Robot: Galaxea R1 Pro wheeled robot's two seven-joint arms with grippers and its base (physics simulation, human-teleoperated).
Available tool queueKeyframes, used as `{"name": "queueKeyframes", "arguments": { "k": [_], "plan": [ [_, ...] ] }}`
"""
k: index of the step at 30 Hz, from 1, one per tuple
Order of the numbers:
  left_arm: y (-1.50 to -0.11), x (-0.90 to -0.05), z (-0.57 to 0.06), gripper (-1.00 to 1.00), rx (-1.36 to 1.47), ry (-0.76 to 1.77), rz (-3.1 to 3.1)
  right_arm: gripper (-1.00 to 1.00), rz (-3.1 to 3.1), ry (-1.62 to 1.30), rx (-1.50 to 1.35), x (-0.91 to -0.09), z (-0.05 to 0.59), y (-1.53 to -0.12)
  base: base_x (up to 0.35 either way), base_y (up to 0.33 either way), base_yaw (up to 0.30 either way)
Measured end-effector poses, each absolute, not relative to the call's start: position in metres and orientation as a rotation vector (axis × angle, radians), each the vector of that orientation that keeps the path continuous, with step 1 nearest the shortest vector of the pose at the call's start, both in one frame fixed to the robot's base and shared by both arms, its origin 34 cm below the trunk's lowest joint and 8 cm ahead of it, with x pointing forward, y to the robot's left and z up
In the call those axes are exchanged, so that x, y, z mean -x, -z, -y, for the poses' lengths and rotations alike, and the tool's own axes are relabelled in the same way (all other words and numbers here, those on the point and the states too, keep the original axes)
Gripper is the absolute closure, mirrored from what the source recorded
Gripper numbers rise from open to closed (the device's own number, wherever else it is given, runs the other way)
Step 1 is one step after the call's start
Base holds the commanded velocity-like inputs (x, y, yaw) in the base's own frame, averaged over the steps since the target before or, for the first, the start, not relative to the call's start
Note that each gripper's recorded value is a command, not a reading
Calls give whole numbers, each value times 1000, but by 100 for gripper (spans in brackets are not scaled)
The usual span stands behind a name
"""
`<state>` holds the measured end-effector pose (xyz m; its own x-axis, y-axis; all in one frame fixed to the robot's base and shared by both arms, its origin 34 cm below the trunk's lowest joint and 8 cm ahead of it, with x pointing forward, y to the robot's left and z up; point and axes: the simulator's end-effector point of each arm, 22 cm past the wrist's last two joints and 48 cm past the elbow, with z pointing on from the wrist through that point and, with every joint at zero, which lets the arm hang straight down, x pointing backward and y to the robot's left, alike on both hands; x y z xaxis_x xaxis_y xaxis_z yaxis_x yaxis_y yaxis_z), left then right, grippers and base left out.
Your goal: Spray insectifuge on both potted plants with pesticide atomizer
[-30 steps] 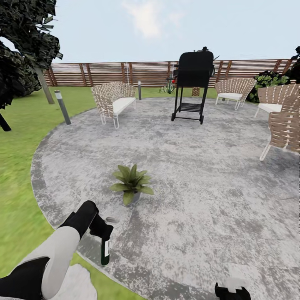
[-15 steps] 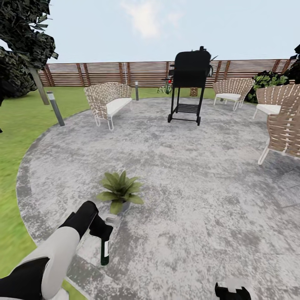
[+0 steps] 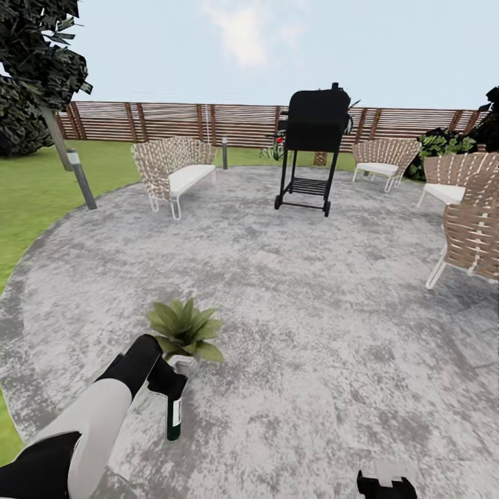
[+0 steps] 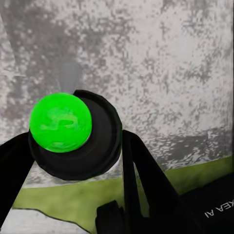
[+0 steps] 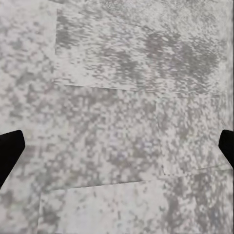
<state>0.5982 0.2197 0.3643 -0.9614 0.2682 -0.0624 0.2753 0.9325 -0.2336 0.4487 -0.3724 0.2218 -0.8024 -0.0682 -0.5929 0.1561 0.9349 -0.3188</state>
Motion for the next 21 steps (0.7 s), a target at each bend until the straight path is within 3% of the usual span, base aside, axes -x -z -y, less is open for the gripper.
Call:
{"name": "queueKeyframes", "arguments": {
  "k": [9,21],
  "plan": [
    [-364,-596,-223,100,-414,374,-3079,-100,-2458,471,-61,-449,372,-222,292,-172,162],
    [-360,-584,-222,100,-488,331,-3122,-100,-2463,466,-55,-448,370,-221,268,-139,14]
  ]
}}
